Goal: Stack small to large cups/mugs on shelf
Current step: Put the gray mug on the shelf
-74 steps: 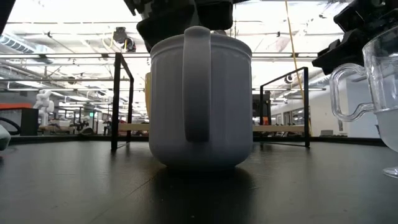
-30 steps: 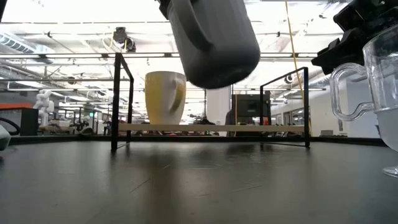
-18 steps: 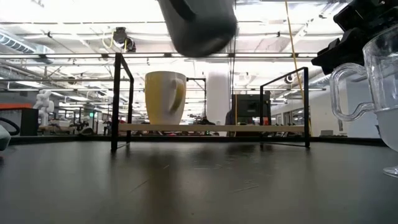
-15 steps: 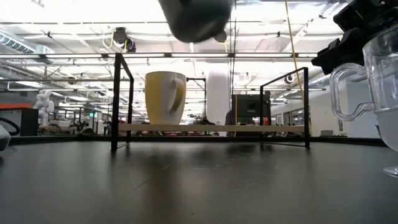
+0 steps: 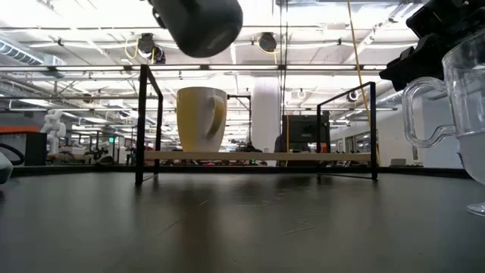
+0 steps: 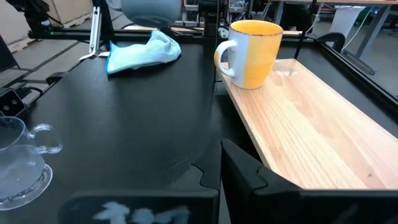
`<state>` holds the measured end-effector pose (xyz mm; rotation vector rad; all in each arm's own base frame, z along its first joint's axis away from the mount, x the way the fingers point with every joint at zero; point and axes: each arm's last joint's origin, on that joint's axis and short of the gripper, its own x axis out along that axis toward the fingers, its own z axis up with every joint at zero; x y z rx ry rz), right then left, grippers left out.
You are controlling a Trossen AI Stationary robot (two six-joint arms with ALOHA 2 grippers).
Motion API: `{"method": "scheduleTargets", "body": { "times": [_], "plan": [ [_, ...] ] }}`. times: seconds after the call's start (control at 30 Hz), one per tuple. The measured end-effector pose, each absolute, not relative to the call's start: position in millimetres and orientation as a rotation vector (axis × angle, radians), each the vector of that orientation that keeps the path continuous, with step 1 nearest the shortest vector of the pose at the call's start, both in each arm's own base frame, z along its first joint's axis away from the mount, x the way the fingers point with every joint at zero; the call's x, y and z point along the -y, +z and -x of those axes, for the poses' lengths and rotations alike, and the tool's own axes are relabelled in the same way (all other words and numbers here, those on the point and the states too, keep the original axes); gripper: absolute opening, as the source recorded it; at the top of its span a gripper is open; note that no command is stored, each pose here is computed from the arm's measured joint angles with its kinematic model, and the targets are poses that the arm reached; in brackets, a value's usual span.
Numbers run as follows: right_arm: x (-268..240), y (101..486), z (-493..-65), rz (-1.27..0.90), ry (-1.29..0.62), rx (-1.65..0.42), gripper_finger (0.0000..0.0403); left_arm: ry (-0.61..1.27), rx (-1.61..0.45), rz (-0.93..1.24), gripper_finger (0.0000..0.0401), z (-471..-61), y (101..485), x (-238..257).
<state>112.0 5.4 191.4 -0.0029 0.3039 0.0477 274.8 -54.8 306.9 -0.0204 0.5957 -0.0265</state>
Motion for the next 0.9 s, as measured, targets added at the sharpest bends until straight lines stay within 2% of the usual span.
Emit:
{"method": "scheduleTargets", "body": {
  "times": [0.23, 0.4, 0.9],
  "plan": [
    [-5, 192, -112, -0.004, 0.047, -0.295, 0.0, -0.073, -0.462, 0.053, 0.0006, -254, 288, 61],
    [-5, 194, -111, -0.008, 0.047, -0.281, 0.0, -0.123, -0.391, 0.043, 0.0006, -254, 271, 69],
    [-5, 195, -111, -0.009, 0.046, -0.271, 0.0, -0.148, -0.225, 0.013, 0.0005, -264, 271, 55]
  ]
}}
